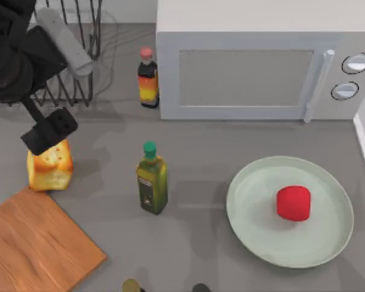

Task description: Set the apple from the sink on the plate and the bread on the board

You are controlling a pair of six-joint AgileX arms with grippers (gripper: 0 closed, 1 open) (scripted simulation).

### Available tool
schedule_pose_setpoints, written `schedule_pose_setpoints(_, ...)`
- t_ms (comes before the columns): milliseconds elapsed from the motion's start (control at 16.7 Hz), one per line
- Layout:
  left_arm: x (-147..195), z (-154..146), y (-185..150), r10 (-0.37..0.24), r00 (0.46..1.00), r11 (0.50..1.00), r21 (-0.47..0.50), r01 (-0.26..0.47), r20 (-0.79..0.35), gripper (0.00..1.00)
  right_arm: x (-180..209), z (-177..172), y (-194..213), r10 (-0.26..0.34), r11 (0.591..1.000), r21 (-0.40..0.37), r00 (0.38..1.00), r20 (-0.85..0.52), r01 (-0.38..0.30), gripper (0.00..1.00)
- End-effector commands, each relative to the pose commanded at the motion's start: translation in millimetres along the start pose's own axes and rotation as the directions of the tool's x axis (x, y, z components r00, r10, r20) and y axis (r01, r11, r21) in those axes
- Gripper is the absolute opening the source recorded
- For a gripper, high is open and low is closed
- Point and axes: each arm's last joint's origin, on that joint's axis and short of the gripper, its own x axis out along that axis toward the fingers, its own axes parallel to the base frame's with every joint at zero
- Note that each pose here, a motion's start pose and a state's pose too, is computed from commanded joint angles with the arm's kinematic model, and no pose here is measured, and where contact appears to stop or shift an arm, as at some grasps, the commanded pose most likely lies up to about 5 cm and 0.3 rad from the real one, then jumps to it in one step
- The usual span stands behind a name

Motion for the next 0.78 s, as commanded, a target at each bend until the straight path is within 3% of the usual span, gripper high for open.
schedule_pose_setpoints(180, 39.7, 33.0, 2.4, -0.115, 0.975, 0.977, 0.155, 0.146, -0.192, 1.0, 0.0, 0.0, 0.0, 0.0, 1.0, 0.0, 1.0, 0.0, 0.0, 1.0)
schedule_pose_setpoints(360, 78.4, 53.0, -0.4, -0.195, 0.912, 0.926, 0.239, 0.293, -0.36, 1.0, 0.0, 0.0, 0.0, 0.0, 1.0, 0.0, 1.0, 0.0, 0.0, 1.0)
schedule_pose_setpoints(600, 116.2, 63.6, -4.8, -0.257, 0.819, 0.858, 0.268, 0.437, -0.513, 1.0, 0.0, 0.0, 0.0, 0.0, 1.0, 0.0, 1.0, 0.0, 0.0, 1.0)
schedule_pose_setpoints(780, 130.0, 65.0, -6.4, -0.277, 0.776, 0.831, 0.264, 0.489, -0.566, 1.0, 0.0, 0.0, 0.0, 0.0, 1.0, 0.0, 1.0, 0.0, 0.0, 1.0)
